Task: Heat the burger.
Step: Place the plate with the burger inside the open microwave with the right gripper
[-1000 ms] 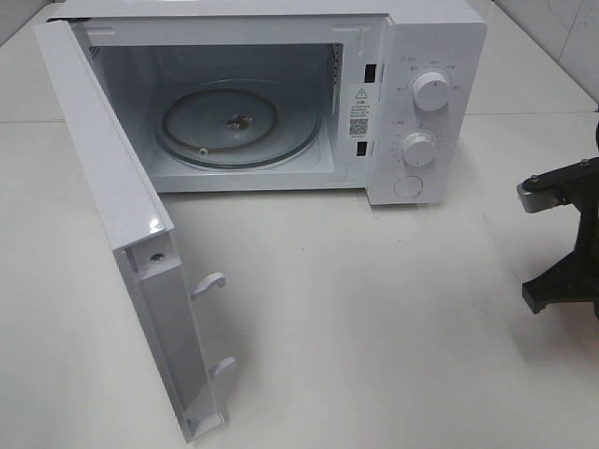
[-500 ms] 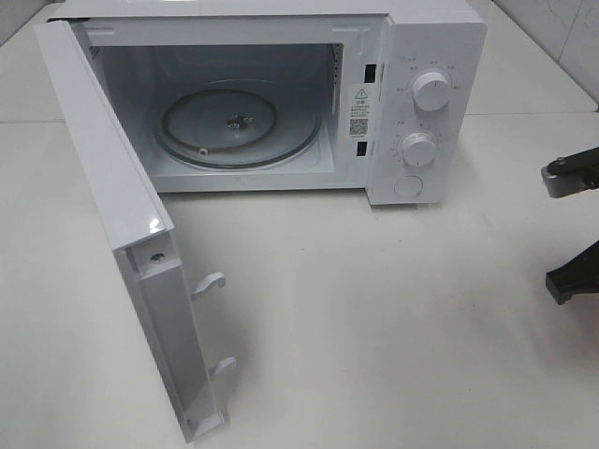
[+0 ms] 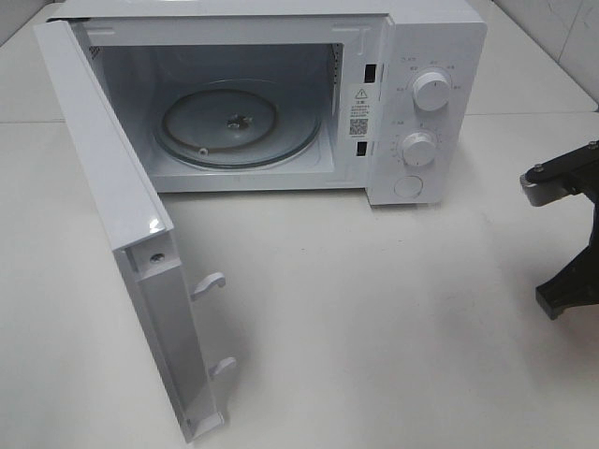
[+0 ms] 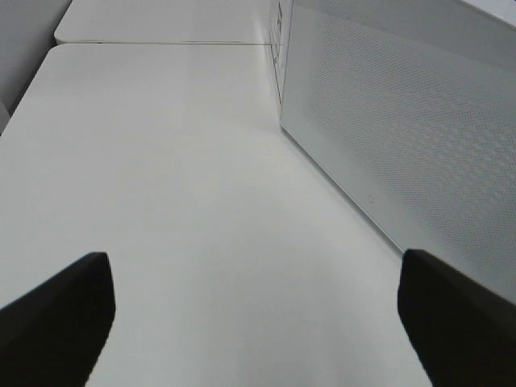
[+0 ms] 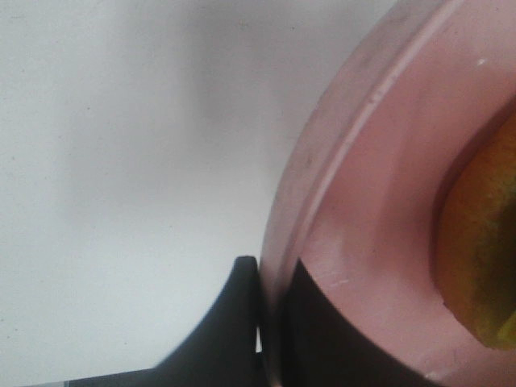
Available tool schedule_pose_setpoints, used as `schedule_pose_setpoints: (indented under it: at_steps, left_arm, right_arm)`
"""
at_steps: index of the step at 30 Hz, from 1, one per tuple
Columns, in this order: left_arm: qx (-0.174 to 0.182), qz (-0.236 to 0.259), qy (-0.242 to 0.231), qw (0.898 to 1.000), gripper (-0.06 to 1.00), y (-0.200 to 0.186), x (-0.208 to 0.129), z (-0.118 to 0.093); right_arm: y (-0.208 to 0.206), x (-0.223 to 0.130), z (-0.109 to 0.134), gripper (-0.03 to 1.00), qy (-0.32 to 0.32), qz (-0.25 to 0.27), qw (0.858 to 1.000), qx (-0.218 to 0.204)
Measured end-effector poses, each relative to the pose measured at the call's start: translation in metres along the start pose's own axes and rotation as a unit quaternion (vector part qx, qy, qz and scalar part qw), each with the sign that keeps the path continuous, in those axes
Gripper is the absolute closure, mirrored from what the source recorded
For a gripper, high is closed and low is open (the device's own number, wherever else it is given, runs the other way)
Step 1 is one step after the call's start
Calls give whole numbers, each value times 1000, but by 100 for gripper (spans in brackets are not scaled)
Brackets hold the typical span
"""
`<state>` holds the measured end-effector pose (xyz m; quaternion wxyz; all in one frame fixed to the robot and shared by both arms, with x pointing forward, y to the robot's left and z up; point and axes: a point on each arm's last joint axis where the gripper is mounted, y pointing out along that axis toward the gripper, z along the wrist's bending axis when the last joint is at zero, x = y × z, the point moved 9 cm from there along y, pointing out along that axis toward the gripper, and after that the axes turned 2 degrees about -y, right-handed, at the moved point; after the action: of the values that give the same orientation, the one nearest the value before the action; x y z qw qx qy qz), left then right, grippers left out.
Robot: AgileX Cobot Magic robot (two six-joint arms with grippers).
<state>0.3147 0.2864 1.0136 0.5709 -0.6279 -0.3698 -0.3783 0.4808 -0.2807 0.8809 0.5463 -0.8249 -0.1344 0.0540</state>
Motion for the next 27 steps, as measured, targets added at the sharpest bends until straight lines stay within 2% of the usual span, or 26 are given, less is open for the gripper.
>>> schedule_pose_setpoints:
  at_steps: [27]
  left_arm:
    - [0,0,0,1000,7,0,0,0]
  right_arm:
    - [-25,-12,47,95,-93,-6,995,-20]
